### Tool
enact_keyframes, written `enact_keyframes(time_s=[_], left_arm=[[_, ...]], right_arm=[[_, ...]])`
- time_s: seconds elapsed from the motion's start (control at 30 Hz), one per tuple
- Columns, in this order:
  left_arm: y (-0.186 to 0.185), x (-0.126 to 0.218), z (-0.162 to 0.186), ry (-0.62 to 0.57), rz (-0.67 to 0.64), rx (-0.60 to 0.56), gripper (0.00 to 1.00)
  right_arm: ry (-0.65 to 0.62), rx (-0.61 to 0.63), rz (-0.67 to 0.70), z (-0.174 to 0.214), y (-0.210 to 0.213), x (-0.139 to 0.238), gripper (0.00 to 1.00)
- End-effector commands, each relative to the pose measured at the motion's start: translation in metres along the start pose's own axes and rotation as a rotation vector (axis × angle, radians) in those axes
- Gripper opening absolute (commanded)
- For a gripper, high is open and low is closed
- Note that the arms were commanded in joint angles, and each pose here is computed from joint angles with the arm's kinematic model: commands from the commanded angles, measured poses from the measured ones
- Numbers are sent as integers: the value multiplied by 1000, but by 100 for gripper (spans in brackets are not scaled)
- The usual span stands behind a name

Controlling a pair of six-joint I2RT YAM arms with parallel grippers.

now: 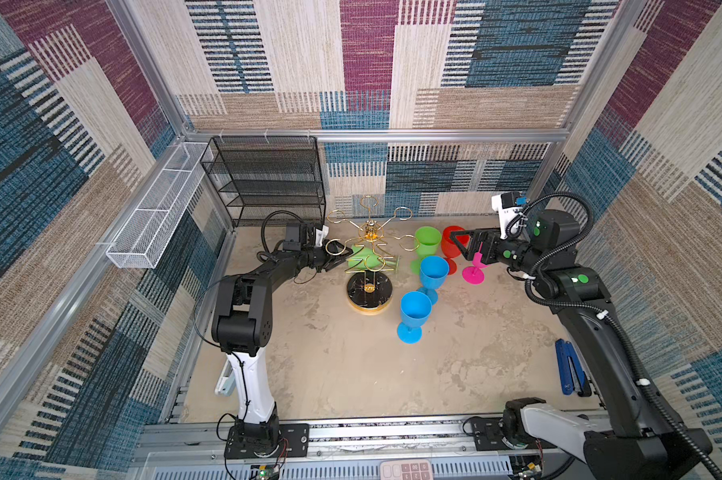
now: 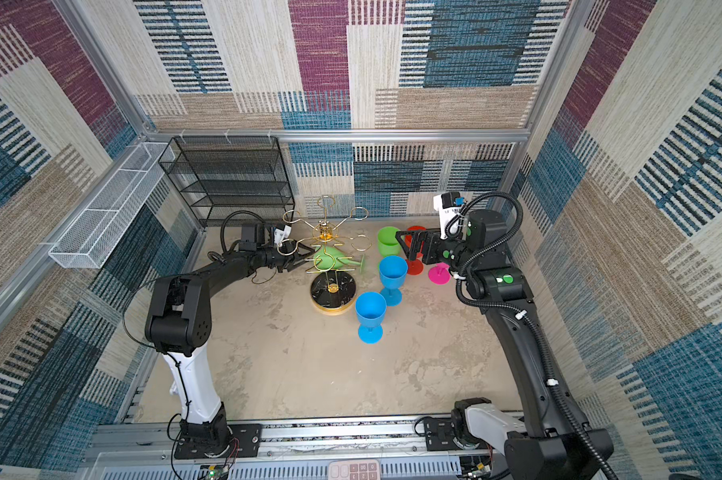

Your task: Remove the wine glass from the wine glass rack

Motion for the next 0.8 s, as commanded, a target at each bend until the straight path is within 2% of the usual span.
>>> enact_keyframes(time_s=[0.0, 0.5, 0.77], left_arm=[[1, -5, -6, -19, -18, -28, 53], [8, -29, -9, -21, -18, -45, 50], [-7, -12, -12, -37, -65, -131, 49]], right_arm=[[-33, 27, -19, -5, 4, 3, 99], [-37, 35, -12, -2, 4, 5, 99], [-29, 38, -12, -1, 3, 4, 99]])
Point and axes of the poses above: each gripper's point midway between its finger pads, its own x axis back along the fingers, its own y axis along the line the jaws close on, z = x × y, the point moved 6 cm from there along x, back along the fingers, and after that the axes turned 10 degrees about -x, right-handed, at the moved point
